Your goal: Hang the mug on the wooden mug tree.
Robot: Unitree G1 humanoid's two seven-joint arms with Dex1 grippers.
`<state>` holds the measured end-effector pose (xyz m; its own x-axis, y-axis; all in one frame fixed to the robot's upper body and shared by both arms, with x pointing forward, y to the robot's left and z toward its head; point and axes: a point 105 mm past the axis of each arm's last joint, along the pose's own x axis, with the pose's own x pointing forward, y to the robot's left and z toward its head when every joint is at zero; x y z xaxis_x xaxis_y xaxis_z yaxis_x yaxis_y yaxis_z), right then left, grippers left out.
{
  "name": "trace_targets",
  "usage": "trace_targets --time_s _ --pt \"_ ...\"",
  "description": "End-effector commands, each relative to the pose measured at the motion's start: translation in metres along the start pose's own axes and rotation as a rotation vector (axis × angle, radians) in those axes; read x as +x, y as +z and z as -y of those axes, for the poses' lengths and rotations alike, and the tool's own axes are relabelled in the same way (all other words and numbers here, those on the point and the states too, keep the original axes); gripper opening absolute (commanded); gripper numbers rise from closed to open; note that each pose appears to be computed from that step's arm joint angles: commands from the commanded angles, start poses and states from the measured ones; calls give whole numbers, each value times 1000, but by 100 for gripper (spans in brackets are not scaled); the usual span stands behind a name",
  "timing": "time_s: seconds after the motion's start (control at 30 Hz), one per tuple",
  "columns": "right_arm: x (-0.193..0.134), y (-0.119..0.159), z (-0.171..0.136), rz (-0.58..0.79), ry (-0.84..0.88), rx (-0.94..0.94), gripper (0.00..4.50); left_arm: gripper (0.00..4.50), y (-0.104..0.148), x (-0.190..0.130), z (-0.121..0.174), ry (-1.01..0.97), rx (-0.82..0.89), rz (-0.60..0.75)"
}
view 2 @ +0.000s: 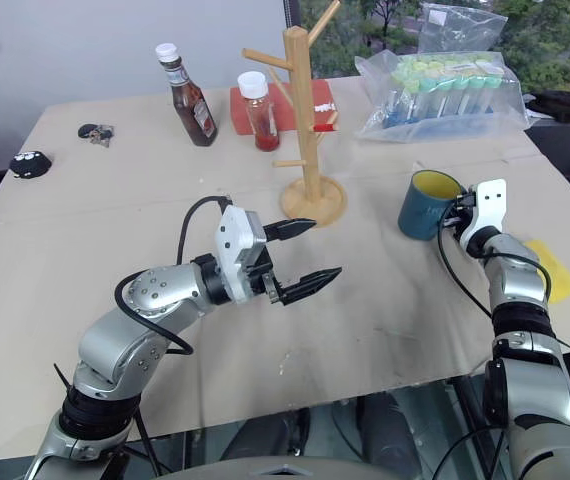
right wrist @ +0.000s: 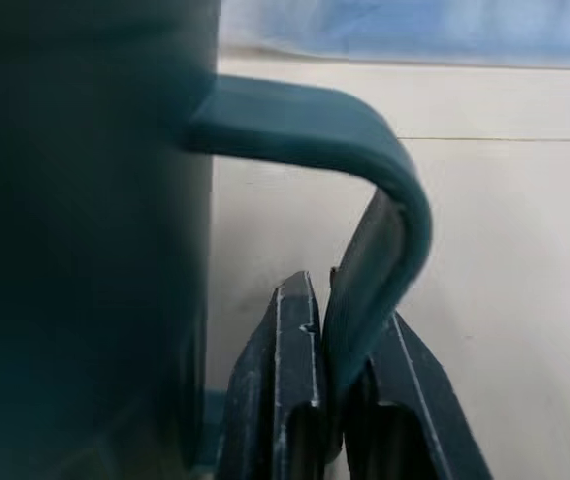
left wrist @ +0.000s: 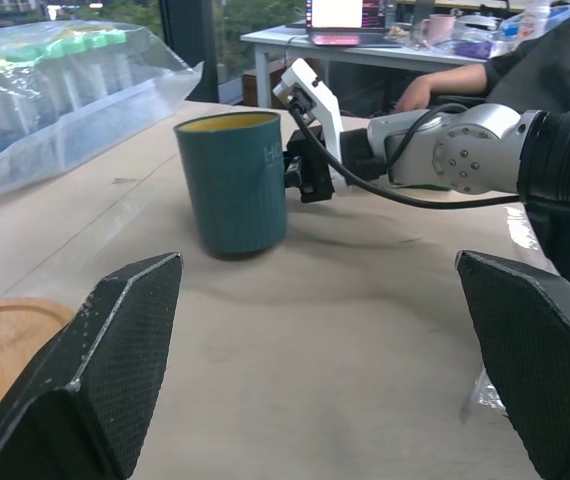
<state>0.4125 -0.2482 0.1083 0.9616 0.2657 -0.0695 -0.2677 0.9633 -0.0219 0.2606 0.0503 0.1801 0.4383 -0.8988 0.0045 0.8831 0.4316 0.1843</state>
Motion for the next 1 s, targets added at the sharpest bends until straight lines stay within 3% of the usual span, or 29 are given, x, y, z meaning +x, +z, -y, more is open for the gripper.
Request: trace_targets --time_s 0.03,0.17,0.3,0.37,0.43,0.53,0.77,1.0 --pt "-2 15 5 44 7 -41 5 450 13 -1 3 10 48 33" --pt "-7 36 -2 80 82 -84 5 450 11 -4 2 39 46 31" --pt "-14 72 -34 102 302 -202 5 450 16 -9 -1 80 30 79" --pt "-21 93 -54 104 435 -317 5 450 22 -13 -10 171 40 143" --pt "-26 130 -82 107 593 -476 5 450 35 -17 -12 280 -3 291" --pt "-28 153 -104 38 704 -641 5 450 39 -22 -12 327 -26 375" --pt "-5 201 -118 -33 655 -817 5 450 43 -38 -25 414 5 452" --pt "6 210 -130 -140 669 -834 5 450 51 -39 -25 444 -7 531"
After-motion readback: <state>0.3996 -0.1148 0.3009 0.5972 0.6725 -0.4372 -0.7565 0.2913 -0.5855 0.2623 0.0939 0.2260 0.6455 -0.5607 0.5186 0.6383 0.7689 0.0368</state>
